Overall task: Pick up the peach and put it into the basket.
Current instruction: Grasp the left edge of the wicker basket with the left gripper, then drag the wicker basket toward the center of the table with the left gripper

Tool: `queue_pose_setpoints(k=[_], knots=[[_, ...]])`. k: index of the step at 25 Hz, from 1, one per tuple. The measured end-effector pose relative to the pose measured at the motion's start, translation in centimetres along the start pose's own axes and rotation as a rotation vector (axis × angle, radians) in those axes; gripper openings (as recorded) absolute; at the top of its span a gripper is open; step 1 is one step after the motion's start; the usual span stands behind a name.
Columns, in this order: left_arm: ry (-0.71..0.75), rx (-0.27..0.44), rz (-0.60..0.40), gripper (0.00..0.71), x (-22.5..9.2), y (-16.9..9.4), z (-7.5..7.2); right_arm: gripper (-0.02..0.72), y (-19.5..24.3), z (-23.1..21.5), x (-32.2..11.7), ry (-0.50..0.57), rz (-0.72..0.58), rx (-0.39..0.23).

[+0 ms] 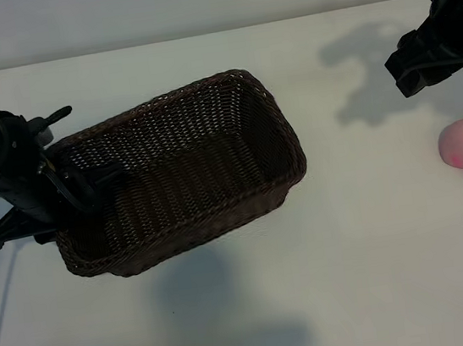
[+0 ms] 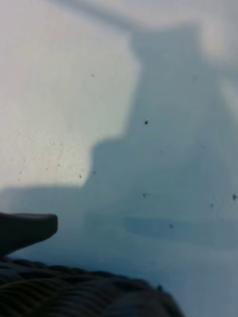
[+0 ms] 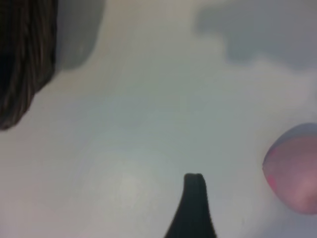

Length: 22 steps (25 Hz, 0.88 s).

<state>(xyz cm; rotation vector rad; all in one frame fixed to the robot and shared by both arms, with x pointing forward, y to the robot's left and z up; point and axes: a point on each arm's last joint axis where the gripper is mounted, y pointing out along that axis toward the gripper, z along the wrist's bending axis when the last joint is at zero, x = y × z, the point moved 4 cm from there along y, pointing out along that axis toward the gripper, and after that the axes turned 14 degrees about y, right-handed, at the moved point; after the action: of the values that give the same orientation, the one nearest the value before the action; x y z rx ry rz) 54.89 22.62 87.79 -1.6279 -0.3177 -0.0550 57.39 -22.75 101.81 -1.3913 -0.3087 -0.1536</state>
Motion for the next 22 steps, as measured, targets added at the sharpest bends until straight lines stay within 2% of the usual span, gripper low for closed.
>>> queue_pose_setpoints(k=[9,18,19,22], knots=[[0.004,-0.015,-0.02,0.398,0.2,-0.4,-0.2,0.572,0.0,0.0,0.0,0.0,0.0,0.0],[-0.014,-0.137,-0.134,0.398,1.1,-3.5,-1.5,0.54,0.0,0.0,0.0,0.0,0.0,0.0],[-0.009,-0.146,-0.14,0.351,1.1,-3.6,-1.6,0.54,0.0,0.0,0.0,0.0,0.0,0.0],[-0.017,-0.195,-0.171,0.336,1.4,-4.2,-2.1,0.54,0.0,0.0,0.0,0.0,0.0,0.0]])
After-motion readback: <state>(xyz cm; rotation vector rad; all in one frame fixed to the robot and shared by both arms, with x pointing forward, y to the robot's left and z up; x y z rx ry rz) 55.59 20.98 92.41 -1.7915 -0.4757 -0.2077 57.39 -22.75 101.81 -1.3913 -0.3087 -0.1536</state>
